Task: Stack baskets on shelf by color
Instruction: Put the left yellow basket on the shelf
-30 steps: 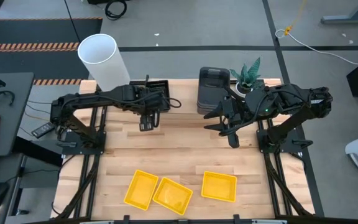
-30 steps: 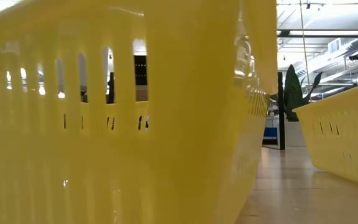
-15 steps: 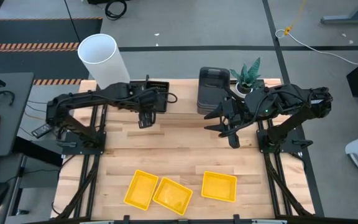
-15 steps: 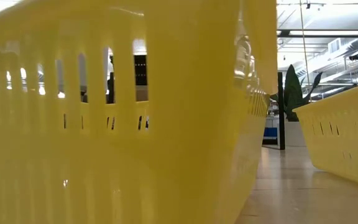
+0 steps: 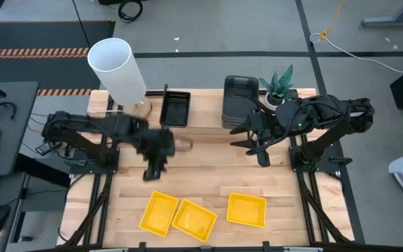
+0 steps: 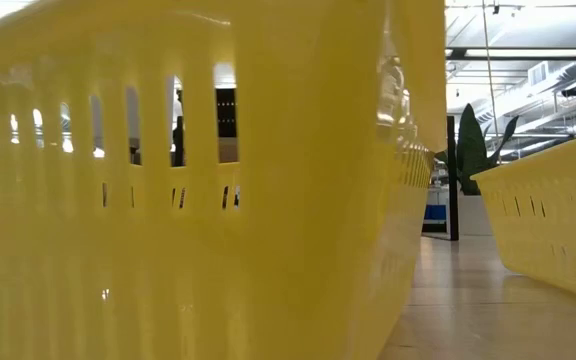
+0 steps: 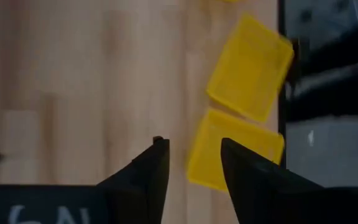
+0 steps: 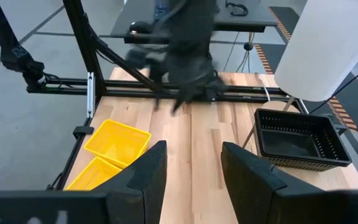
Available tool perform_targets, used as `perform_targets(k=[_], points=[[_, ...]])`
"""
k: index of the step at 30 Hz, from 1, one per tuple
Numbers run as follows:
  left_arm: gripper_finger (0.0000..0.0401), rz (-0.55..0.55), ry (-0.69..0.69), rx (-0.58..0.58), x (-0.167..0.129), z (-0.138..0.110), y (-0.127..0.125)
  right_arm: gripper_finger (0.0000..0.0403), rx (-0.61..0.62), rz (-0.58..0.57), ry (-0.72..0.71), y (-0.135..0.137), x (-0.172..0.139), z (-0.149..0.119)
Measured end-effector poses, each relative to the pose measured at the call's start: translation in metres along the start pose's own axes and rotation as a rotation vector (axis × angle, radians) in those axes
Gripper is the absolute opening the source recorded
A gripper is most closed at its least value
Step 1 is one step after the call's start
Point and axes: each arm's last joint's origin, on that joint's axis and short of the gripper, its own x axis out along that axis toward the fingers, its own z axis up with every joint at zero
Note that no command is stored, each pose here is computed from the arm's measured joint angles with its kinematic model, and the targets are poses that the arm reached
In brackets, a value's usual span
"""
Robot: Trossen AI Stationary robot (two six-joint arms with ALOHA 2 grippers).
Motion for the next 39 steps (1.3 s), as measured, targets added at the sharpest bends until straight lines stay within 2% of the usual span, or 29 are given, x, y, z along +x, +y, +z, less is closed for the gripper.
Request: perform_targets(k=[3,6,9,13,15,17,19,25,28,31,39], points=[[0.0138,-0.002,0.073,0.011,0.02,-0.011,-0.018,0.0158,-0.011,0.001,-0.005,0.0,0.0,0.0],[0.0129,-0.012,0.128,-0.063,0.041,-0.024,-0.024,0.0158,-0.013,0.001,-0.006,0.0,0.0,0.001],[0.0119,-0.126,0.154,-0.119,0.062,-0.032,-0.033,0.0158,-0.015,0.0,0.001,0.0,0.0,0.0],[0.0104,-0.245,0.149,-0.031,0.078,-0.046,-0.064,0.0158,-0.015,-0.001,0.012,0.0,0.0,-0.001],[0.0098,-0.238,0.12,0.018,0.085,-0.055,-0.078,0.0158,-0.012,-0.001,0.014,0.0,0.0,-0.001],[0.0098,-0.186,0.09,0.018,0.088,-0.064,-0.09,0.0158,-0.007,-0.001,0.015,0.0,0.0,-0.001],[0.0105,-0.159,0.07,-0.001,0.092,-0.069,-0.101,0.0158,-0.001,-0.001,0.017,0.0,0.0,-0.002],[0.017,-0.257,0.068,-0.016,0.108,-0.085,-0.142,0.0158,-0.003,-0.003,0.023,0.0,0.0,-0.002],[0.0206,-0.241,0.115,-0.031,0.122,-0.095,-0.154,0.0158,-0.007,-0.003,0.023,0.0,0.0,-0.002],[0.0229,-0.172,0.162,-0.039,0.138,-0.099,-0.161,0.0158,-0.008,-0.003,0.023,0.0,0.0,-0.002],[0.0222,0.055,0.198,0.07,0.168,-0.093,-0.174,0.0158,0.001,-0.022,0.023,-0.006,0.001,-0.002]])
